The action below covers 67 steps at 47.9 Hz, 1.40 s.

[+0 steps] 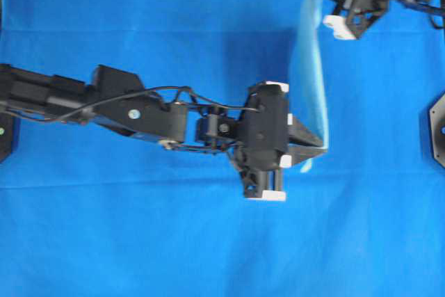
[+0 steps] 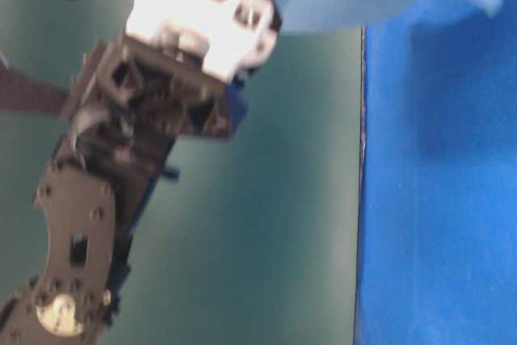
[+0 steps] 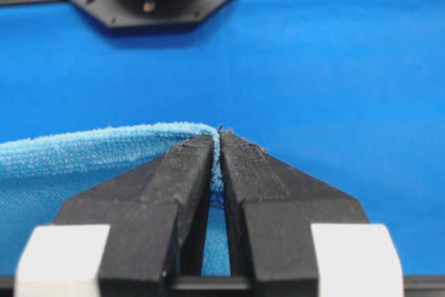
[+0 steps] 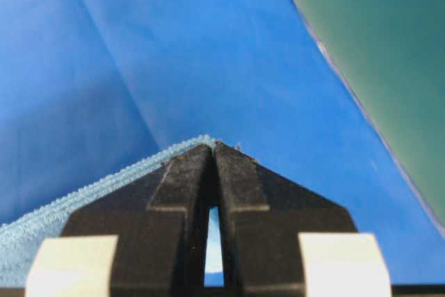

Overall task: Fold the light blue towel.
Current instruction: 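Lift the strip and swing the left gripper's end over toward the right, then lower the strip and open both grippers to release it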

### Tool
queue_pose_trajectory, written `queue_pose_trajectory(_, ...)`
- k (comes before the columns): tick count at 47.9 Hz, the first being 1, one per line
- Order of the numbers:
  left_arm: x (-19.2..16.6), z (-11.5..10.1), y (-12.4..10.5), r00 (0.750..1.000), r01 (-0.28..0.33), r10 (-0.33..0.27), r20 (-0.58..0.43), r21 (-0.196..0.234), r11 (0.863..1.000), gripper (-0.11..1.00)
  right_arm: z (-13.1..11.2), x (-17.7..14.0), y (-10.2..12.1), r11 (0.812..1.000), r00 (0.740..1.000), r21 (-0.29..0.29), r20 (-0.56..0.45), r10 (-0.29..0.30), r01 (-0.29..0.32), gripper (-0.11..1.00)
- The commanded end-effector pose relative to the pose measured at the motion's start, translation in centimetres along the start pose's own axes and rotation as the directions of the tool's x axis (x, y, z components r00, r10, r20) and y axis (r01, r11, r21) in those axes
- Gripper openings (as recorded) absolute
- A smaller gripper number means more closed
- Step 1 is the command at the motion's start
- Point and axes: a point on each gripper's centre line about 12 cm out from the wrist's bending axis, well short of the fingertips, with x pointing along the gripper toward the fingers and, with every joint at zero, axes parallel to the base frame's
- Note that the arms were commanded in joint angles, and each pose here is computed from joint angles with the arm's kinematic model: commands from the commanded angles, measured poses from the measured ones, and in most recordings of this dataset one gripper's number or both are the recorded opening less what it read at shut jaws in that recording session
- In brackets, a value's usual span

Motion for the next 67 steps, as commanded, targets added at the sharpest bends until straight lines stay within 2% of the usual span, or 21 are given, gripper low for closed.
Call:
queue_pose_trajectory(1, 0.5, 2.7, -2.6, 0.996, 0.043, -0.046, 0.075, 0.034, 0.998, 0.04, 0.2, -1.3, -1.1, 0.999, 0.999, 0.014, 0.026, -0.034, 0.034, 0.02)
queue_pose_trajectory(12, 1.7, 1.7, -2.0, 0.995, 0.028, -0.030, 0.093, 0.031, 0.999, 0.04, -0.9, -0.8, -1.1, 0.999, 0.999, 0.011, -0.021, -0.036, 0.036, 0.02)
queue_pose_trajectory(22, 0.3, -0.3, -1.8, 0.995, 0.025, -0.025, 0.097, 0.004, 1.000, 0.04, -0.7, 2.8, -0.5, 1.000, 0.998, 0.002, -0.059, -0.011, 0.011, 0.02)
queue_pose_trajectory(32, -3.3, -4.0, -1.7, 0.995, 0.026, -0.018, 0.096, -0.081, 0.996, 0.04, 1.2, 7.2, 1.7, 0.998, 0.997, -0.030, -0.055, 0.050, -0.051, 0.02)
queue_pose_trajectory(38, -5.9, -6.4, -1.7, 0.996, 0.029, -0.015, 0.092, -0.158, 0.987, 0.04, 2.3, 9.4, 3.1, 0.996, 0.996, -0.049, -0.051, 0.077, -0.080, 0.02)
queue_pose_trajectory(45, -8.2, -8.4, -1.6, 0.997, 0.030, -0.013, 0.075, -0.218, 0.975, 0.04, 3.5, 11.3, 4.2, 0.993, 0.995, -0.067, -0.042, 0.094, -0.097, 0.02)
queue_pose_trajectory(52, -9.2, -9.7, -1.6, 0.999, 0.025, -0.014, 0.046, -0.230, 0.973, 0.04, 3.9, 11.9, 4.8, 0.990, 0.994, -0.090, -0.040, 0.102, -0.105, 0.02)
queue_pose_trajectory(62, -9.2, -9.9, -1.5, 0.999, 0.020, -0.012, 0.039, -0.231, 0.973, 0.04, 3.5, 12.2, 5.2, 0.988, 0.993, -0.107, -0.051, 0.107, -0.112, 0.02)
queue_pose_trajectory(67, -9.1, -9.9, -1.1, 0.999, 0.012, -0.003, 0.038, -0.234, 0.972, 0.14, 3.3, 12.2, 5.5, 0.986, 0.992, -0.120, -0.049, 0.114, -0.119, 0.02)
